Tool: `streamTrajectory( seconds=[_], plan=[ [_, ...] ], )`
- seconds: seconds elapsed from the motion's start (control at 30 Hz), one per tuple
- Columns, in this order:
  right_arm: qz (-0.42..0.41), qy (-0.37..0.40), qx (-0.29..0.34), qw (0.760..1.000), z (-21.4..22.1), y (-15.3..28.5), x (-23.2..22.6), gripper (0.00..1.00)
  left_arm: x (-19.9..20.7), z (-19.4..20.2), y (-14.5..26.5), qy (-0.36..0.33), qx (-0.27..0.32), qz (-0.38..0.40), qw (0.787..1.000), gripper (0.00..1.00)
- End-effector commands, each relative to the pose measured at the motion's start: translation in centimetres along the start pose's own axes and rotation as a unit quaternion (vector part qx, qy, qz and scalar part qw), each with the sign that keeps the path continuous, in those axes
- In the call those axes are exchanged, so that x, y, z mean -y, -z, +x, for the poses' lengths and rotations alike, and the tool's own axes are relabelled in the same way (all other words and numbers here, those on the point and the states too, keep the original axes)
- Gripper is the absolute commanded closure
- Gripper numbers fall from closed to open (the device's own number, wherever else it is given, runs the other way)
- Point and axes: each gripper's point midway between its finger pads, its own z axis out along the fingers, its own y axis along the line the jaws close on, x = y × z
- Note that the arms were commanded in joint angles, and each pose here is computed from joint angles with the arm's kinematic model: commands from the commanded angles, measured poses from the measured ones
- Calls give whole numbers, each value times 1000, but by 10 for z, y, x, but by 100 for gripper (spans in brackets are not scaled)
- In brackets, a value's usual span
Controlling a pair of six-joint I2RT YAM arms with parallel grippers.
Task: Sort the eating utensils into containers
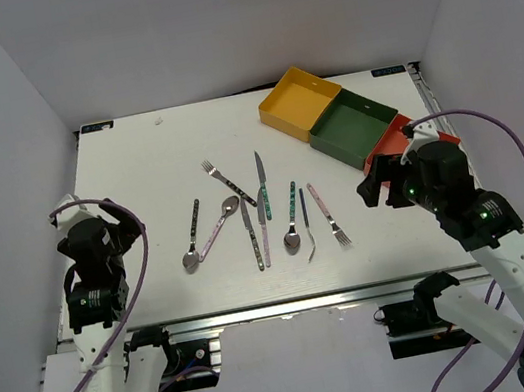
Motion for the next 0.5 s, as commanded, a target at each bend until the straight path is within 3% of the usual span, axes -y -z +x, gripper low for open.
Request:
streamTrajectory(
  seconds=[0.0, 0.23, 0.37, 0.43, 0.47],
  plan=[
    [-10, 9, 14, 1000, -9, -4, -4, 11, -1, -8, -1, 17, 23, -4, 1000, 2],
    [-113, 15, 7, 993, -9, -18, -40, 11, -5, -6, -1, 28, 27, -14, 999, 2],
    [-104, -12, -63, 992, 8, -59, -43, 11, -5, -5, -1, 28, 27, -12, 999, 2],
    [-64, -10, -65, 996, 9, -78, -35, 11, -4, -4, -2, 29, 25, -10, 999, 2],
    [-42, -1, -99, 994, 24, -96, -34, 11, -3, -5, -1, 29, 26, -8, 999, 2]
  ],
)
